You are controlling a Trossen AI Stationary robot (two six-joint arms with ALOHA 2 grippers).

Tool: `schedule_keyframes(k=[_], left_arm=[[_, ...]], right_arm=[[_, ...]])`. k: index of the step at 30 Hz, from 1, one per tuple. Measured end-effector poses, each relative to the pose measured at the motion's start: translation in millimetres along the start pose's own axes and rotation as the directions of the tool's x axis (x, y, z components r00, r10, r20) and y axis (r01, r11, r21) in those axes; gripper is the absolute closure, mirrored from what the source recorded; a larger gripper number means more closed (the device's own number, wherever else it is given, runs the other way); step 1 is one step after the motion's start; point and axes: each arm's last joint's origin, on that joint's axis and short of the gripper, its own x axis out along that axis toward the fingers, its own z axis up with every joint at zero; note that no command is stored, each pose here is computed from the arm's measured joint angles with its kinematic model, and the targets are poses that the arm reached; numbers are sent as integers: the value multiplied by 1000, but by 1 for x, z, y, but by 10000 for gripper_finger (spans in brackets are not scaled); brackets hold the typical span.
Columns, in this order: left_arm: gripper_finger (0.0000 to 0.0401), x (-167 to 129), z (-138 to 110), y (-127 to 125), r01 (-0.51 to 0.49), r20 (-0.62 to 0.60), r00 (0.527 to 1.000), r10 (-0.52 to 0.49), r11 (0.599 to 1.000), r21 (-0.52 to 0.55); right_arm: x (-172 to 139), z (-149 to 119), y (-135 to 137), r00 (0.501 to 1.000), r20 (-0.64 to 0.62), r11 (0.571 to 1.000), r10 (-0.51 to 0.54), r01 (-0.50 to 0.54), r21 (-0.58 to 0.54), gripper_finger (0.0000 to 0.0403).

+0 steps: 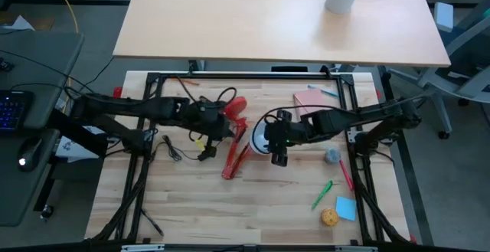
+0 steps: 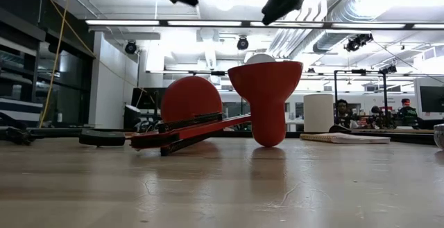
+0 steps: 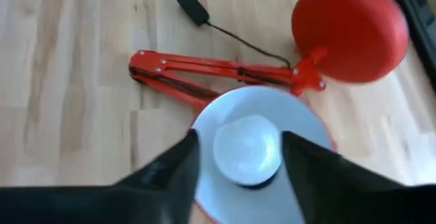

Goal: Screw lightbulb
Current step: Remove the lightbulb from the lamp

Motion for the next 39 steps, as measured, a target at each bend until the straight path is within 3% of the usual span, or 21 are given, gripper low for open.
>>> schedule_keyframes(k=[4,8,16,19,23,28,39], left_arm=[[401,-7,3,-10,10,20,1000,-9,999,-37],[401,-8,5,-20,27,31,999,-25,997,-68],[401,7,-10,-42,30,62,998,-19,982,-184],[401,10,-13,-48,9,55,999,2,979,-202],[401,10,-15,-53,-12,47,999,22,978,-209],[401,10,-14,-54,-16,48,998,27,977,-213],[401,10,-15,-54,-31,45,998,41,976,-214]], right_arm=[[4,2,-5,1000,4,997,8,-8,-72,132],[13,2,-5,1000,-16,996,18,-19,-92,98],[45,-4,1,994,-108,970,-19,-7,-243,94],[53,-6,1,989,-125,957,-78,39,-286,94],[61,-8,1,984,-161,945,-82,26,-325,94],[72,-15,-3,967,-240,943,-80,-5,-334,94],[86,-15,-12,961,-251,938,-114,21,-347,109]])
